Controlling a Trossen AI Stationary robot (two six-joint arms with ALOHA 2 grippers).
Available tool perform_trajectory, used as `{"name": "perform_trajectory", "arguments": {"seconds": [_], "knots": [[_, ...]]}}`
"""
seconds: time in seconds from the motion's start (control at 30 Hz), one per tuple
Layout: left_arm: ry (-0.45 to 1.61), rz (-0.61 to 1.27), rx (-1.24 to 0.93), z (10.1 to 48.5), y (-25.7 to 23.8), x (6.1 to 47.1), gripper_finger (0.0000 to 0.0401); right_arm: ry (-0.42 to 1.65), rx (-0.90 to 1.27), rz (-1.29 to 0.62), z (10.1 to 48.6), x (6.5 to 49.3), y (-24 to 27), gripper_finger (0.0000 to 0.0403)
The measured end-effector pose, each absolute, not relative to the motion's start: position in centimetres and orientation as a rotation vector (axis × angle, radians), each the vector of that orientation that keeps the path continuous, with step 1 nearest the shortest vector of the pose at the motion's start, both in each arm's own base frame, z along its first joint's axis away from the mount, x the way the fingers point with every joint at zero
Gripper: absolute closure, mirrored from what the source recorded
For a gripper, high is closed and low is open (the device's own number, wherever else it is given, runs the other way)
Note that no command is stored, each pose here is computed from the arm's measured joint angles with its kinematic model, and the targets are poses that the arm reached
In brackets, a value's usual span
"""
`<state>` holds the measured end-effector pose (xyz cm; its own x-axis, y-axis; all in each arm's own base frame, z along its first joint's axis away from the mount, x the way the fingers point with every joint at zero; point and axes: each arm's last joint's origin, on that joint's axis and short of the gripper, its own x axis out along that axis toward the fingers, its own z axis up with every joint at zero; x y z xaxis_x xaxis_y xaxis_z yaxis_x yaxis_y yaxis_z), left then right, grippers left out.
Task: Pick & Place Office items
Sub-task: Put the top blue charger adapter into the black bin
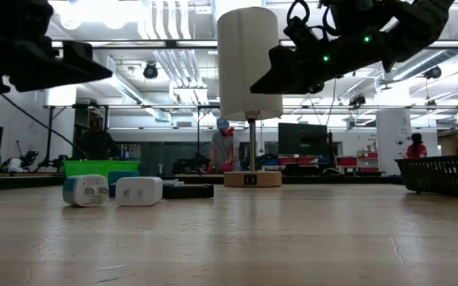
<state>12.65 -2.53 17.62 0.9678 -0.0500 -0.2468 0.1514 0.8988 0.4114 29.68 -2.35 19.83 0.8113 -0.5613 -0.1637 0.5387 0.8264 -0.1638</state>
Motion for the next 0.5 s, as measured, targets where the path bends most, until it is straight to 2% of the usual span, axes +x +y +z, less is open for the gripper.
{"name": "perform_trajectory", "arguments": {"seconds": [0.2, 0.5], "knots": [[0.332, -0.199, 0.287, 16.5, -3.0, 13.5, 0.0144, 0.209, -0.112, -0.589, 19.8, 29.7, -2.3, 0.0152], [0.407, -0.230, 0.226, 15.3, -3.4, 14.5, 0.0145, 0.209, -0.112, -0.589, 19.8, 29.7, -2.3, 0.0158]]}}
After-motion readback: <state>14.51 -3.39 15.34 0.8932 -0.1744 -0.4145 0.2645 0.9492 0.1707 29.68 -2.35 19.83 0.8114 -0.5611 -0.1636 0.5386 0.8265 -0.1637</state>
